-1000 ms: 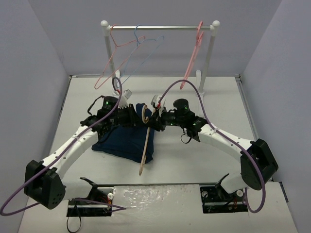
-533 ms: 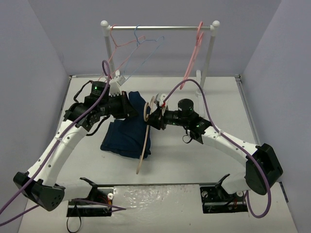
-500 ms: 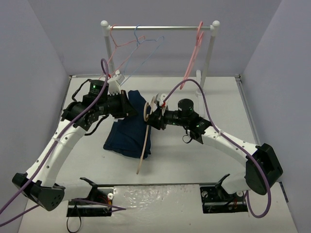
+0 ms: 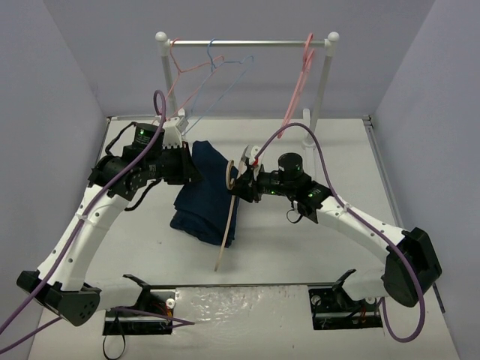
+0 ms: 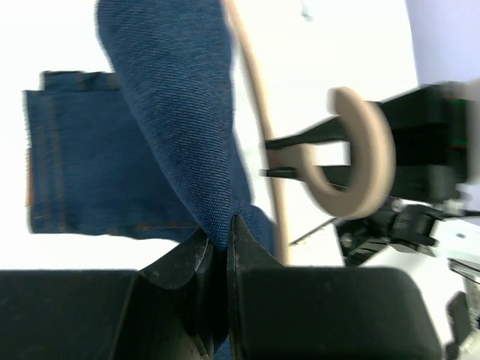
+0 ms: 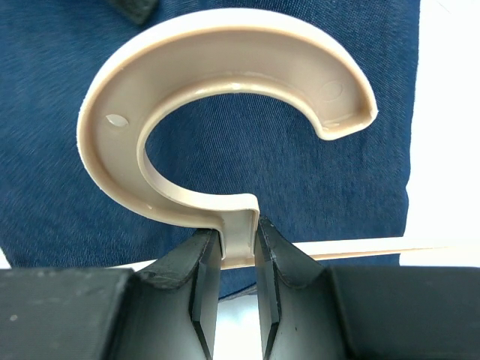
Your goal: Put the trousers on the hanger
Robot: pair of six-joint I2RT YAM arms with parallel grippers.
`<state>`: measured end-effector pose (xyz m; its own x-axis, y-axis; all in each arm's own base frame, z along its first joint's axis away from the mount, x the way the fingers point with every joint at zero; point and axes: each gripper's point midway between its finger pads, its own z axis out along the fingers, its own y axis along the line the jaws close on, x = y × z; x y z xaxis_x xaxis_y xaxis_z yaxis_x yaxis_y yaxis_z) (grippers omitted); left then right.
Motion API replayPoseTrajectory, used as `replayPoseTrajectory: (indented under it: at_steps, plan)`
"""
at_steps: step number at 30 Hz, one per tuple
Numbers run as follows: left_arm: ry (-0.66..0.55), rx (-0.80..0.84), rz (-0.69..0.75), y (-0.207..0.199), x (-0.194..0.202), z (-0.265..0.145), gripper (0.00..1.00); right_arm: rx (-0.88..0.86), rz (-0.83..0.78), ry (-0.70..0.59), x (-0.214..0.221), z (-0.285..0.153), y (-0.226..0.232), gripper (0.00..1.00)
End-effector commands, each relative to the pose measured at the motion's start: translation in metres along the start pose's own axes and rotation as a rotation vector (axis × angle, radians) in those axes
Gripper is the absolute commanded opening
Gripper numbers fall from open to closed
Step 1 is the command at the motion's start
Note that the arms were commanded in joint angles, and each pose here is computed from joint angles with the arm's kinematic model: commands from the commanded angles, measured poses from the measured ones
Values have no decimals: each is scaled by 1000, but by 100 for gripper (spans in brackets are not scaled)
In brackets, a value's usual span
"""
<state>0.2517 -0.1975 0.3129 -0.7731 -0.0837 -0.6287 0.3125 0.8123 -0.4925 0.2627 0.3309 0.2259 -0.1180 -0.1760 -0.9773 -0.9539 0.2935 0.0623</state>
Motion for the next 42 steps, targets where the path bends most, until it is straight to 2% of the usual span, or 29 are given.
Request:
replayPoseTrajectory:
  at_steps: [1,7,11,17,24,30,36,40,42]
  plan:
    - [-86,-84,83,26,-20,4,0,19,-84,-68,-40,-23,1,0]
    - [-79,-118,165,54,-14,38,0,-2,-90,-74,-56,-33,8,0]
    - [-115,-92,195,64,-11,70,0,-5,-102,-89,-75,-40,12,0]
    - [-106,-81,177,85,5,115,0,-24,-92,-87,-93,-40,14,0]
    - [-79,-156,179,118,16,143,0,-5,-90,-68,-109,-47,13,0]
    - [-58,-137,153,129,27,174,0,7,-84,-79,-127,-51,12,0]
    - [-100,-86,147,116,7,183,0,12,-81,-58,-137,-52,11,0]
    - [-177,-66,211,87,-31,144,0,23,-82,-23,-121,-48,6,0]
    - [-170,-99,237,86,-36,127,0,22,-70,-10,-113,-47,5,0]
